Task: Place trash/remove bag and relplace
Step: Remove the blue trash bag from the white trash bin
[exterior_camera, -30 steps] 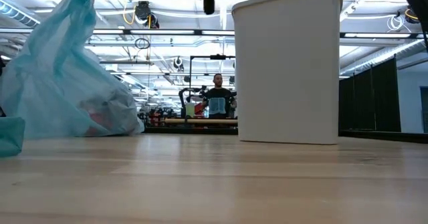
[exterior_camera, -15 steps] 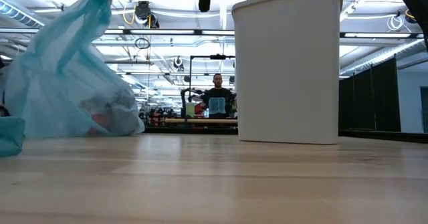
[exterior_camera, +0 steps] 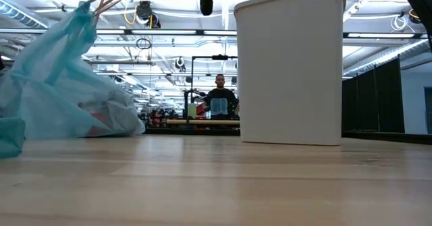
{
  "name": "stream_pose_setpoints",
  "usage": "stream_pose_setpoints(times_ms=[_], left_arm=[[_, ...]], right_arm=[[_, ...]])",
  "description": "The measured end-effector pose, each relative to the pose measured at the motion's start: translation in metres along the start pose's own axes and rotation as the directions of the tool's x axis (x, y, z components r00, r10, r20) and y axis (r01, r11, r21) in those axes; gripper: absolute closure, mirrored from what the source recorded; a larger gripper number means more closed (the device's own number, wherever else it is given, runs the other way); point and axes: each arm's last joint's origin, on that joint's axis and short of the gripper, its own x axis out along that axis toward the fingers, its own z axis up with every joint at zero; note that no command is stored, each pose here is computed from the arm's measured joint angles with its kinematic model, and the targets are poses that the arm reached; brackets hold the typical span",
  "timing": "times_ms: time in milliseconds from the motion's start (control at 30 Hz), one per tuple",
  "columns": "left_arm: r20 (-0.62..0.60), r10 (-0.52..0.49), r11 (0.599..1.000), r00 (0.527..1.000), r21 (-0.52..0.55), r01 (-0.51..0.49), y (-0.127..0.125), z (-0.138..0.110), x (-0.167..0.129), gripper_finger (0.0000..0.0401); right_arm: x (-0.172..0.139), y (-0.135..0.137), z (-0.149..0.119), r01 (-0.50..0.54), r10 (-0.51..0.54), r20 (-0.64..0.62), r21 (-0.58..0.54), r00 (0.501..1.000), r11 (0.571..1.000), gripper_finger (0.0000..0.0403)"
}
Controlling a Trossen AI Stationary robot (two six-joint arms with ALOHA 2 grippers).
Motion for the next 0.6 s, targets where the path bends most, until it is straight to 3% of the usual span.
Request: stream_pose_setpoints(times_ms=[167,267,367,500,600], left_arm=[[0.016,-0.052,0.999,0.999,0.012,0.052,-0.002,0.002,0.000,0.0303],[0.009,-0.023,0.998,1.000,0.051,0.023,-0.001,0.002,0.001,0.0303],[0.016,0.128,0.990,0.992,0.051,-0.129,0.004,0.003,0.004,0.0303],[0.062,0.355,0.934,0.933,0.010,-0.356,0.011,0.006,0.006,0.0303],[0.082,0.431,0.902,0.898,-0.008,-0.432,0.013,0.006,0.004,0.0303]], right_arm=[[-0.005,-0.006,0.003,-0.003,0.003,-0.009,0.011,1.000,1.000,0.0264],[-0.008,-0.011,0.004,0.005,-0.005,-0.020,0.025,1.000,1.000,0.0264],[-0.011,-0.015,0.005,0.024,-0.023,-0.034,0.040,0.999,0.999,0.0264],[-0.016,-0.014,0.008,0.034,-0.032,-0.037,0.038,0.999,0.999,0.0264],[-0.030,-0.004,0.017,0.083,-0.081,-0.049,0.023,0.995,0.996,0.0264]])
